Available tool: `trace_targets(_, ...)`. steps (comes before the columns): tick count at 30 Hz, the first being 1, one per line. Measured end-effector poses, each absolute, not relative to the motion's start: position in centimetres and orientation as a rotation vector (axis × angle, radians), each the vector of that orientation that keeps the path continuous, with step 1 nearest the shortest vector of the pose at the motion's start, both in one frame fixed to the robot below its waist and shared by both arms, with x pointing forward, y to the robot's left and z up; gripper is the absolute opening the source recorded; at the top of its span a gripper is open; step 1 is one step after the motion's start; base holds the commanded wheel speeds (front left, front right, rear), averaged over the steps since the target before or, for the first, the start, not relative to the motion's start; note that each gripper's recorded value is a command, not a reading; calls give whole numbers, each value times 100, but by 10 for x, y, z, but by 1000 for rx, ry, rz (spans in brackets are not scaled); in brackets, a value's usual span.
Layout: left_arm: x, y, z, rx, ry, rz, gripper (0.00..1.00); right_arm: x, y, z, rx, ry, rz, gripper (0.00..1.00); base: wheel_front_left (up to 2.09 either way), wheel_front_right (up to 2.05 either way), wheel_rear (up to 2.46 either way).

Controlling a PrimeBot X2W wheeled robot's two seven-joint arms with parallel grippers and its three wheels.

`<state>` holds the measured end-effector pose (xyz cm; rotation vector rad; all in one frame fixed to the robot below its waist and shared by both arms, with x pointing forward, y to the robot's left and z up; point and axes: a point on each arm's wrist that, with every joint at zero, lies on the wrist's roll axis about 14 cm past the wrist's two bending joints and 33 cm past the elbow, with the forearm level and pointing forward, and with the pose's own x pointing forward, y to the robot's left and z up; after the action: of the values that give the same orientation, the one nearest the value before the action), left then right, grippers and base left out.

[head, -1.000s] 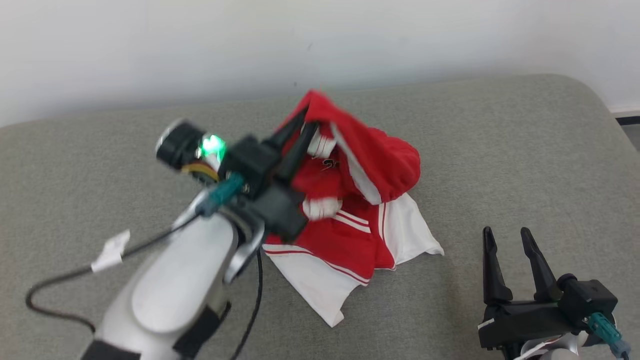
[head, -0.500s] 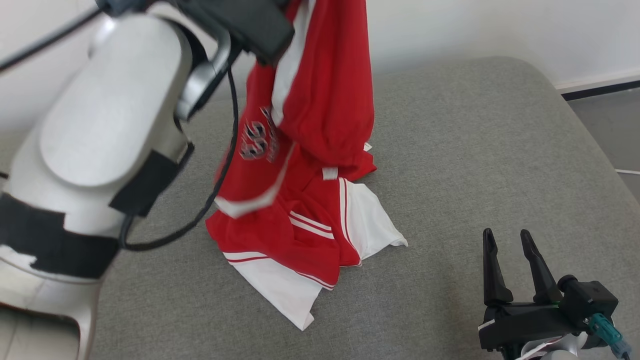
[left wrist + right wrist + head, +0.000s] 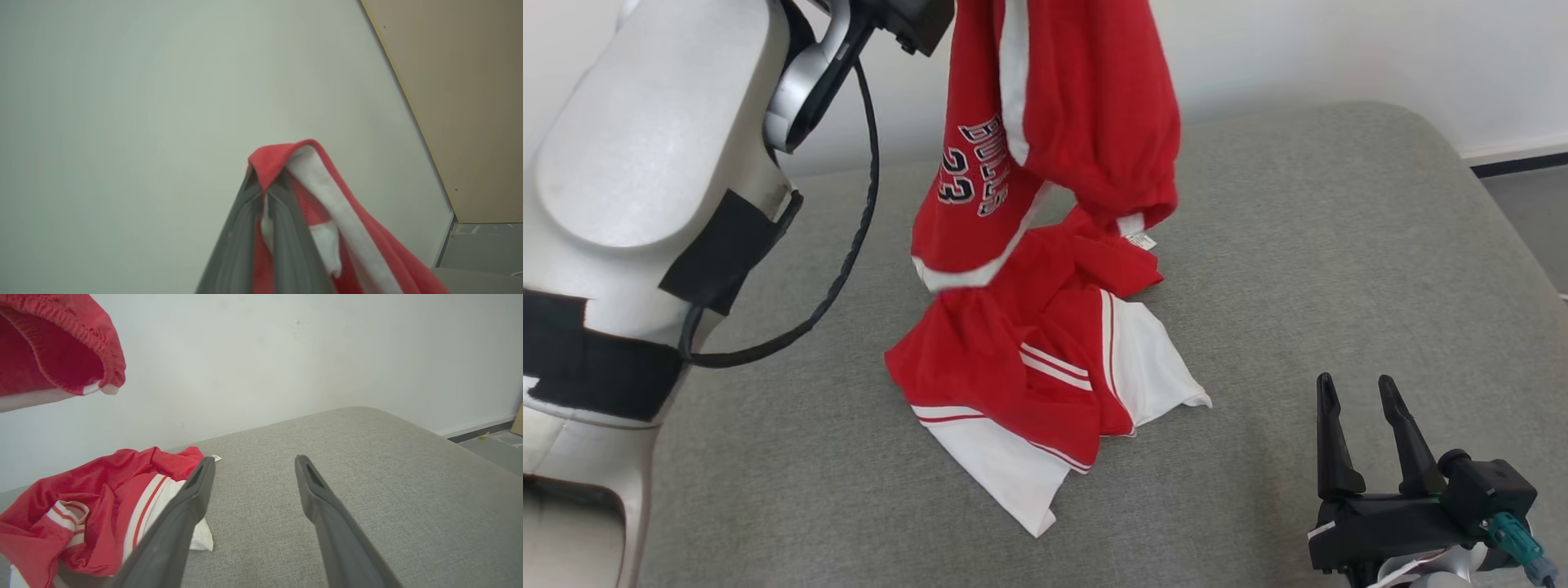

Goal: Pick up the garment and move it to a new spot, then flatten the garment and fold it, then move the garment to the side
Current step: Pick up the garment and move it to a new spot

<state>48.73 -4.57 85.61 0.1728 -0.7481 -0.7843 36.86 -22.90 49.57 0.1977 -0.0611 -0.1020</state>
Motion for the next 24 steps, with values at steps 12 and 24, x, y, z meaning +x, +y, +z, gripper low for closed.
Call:
trace_targets(12,519,52,831,194,-668,-563,0,401,-191,499,176,-70,19,100,0,0,0)
trace_targets(24,513,188,794,233,-552,-259,0,438,-116,512,153,-109,229,100,0,0,0)
